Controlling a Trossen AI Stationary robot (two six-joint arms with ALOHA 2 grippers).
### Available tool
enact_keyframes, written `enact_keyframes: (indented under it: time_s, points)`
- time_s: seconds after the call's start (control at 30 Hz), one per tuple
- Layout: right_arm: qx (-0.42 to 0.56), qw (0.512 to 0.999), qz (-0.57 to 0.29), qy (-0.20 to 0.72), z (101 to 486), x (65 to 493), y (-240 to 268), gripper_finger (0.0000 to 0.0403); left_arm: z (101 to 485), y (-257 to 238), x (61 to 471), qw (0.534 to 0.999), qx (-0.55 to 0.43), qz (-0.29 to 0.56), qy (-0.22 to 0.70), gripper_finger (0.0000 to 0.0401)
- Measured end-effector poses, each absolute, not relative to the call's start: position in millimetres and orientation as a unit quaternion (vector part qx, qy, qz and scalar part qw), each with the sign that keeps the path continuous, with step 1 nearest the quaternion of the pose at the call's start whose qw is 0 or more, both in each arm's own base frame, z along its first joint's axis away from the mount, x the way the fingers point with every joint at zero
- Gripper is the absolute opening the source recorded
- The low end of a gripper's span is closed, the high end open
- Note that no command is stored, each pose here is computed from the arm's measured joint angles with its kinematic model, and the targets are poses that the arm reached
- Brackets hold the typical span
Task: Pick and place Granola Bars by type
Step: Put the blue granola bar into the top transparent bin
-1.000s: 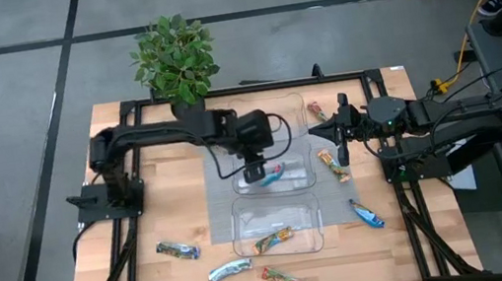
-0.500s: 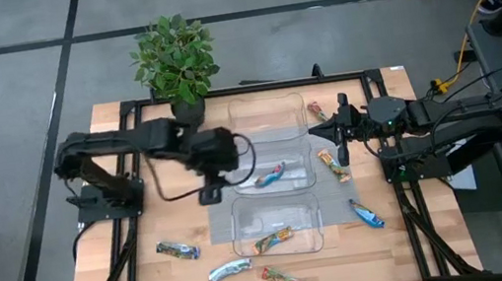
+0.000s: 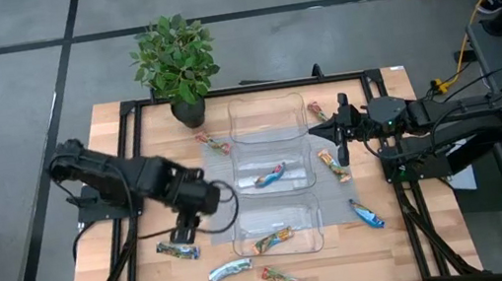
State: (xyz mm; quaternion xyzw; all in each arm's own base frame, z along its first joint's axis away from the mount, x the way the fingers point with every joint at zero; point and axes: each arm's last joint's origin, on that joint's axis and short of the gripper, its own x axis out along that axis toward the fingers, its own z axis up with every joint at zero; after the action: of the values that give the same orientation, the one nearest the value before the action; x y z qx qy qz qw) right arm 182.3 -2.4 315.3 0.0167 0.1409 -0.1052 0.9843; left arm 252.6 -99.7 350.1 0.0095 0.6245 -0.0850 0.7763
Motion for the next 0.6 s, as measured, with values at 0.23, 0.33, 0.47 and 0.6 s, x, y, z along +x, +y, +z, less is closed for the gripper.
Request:
enact_keyframes:
  time_s: [0.23,0.33,0.47,0.6]
  points:
    - [0.017,0.984,-0.105,0.141,315.3,182.3,-2.5,0.0008,299.9,-120.5,227.4,0.775,-0.049,-0.058,0.627,0.0143]
    - [0.017,0.984,-0.105,0.141,315.3,182.4,-2.5,0.0008,275.4,-127.8,214.5,0.784,-0.091,-0.05,0.611,0.0143]
    - [0.017,0.984,-0.105,0.141,315.3,182.3,-2.5,0.0008,241.2,-134.5,195.6,0.782,-0.13,-0.017,0.61,0.0143]
    - [0.017,0.984,-0.105,0.141,315.4,182.3,-2.5,0.0008,214.0,-138.4,179.3,0.762,-0.144,0.02,0.631,0.0146]
